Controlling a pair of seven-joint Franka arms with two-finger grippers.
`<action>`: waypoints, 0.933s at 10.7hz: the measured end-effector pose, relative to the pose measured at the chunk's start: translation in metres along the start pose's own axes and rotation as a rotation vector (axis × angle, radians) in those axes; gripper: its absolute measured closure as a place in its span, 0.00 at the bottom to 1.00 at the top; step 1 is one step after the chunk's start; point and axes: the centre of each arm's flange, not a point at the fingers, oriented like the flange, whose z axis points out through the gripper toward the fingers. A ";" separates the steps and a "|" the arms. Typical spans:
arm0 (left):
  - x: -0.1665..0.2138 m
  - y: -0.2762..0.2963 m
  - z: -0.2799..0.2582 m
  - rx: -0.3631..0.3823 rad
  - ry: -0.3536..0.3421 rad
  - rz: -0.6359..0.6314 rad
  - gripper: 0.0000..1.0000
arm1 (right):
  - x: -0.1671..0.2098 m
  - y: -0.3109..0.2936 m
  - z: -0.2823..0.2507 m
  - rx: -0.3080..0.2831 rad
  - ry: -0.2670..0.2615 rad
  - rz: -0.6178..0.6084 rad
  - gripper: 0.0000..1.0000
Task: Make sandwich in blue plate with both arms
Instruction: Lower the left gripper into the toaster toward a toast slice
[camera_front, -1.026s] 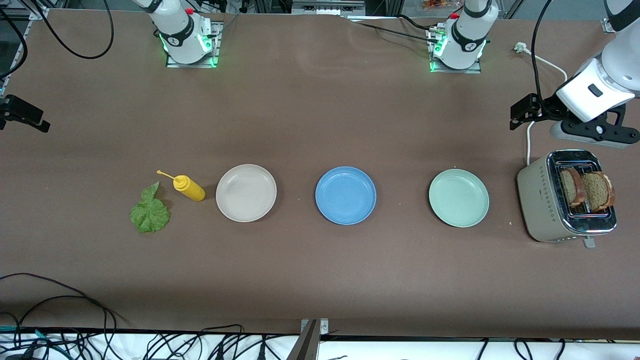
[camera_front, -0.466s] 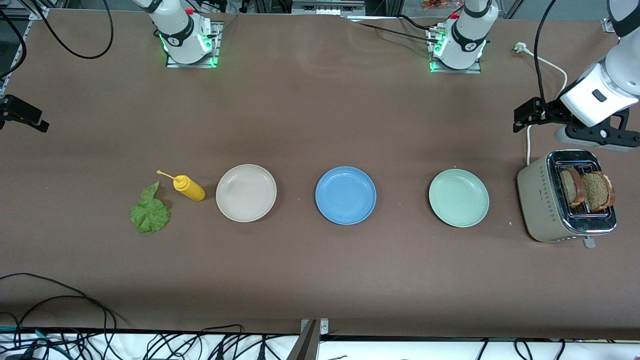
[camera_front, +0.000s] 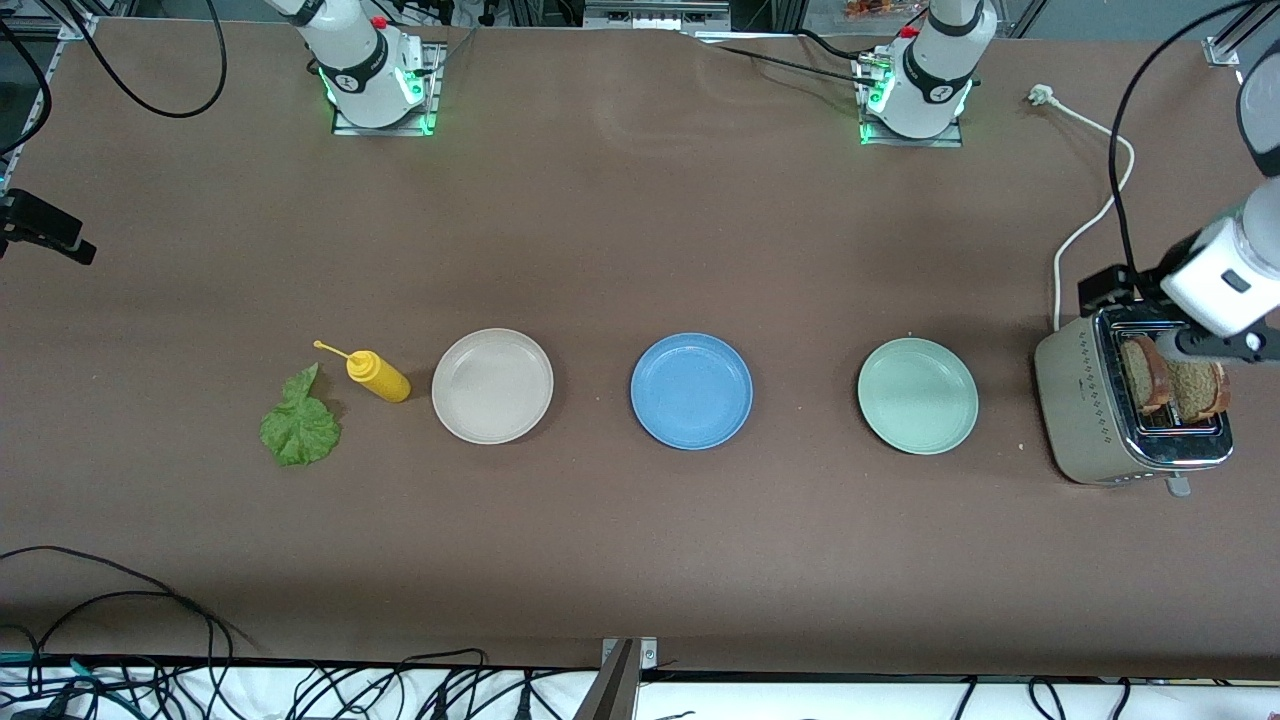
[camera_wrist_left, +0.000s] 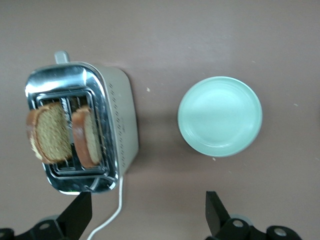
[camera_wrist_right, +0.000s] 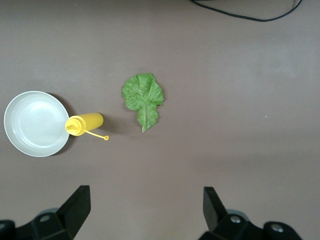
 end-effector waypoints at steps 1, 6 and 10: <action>0.015 -0.010 0.012 0.010 0.002 -0.013 0.00 | 0.000 0.000 0.000 0.000 0.000 -0.001 0.00; 0.047 -0.100 0.087 -0.011 0.005 -0.133 0.00 | 0.000 -0.004 0.001 0.000 -0.006 -0.006 0.00; 0.052 -0.126 0.152 -0.032 -0.050 -0.143 0.00 | 0.000 -0.005 0.002 0.000 -0.008 -0.008 0.00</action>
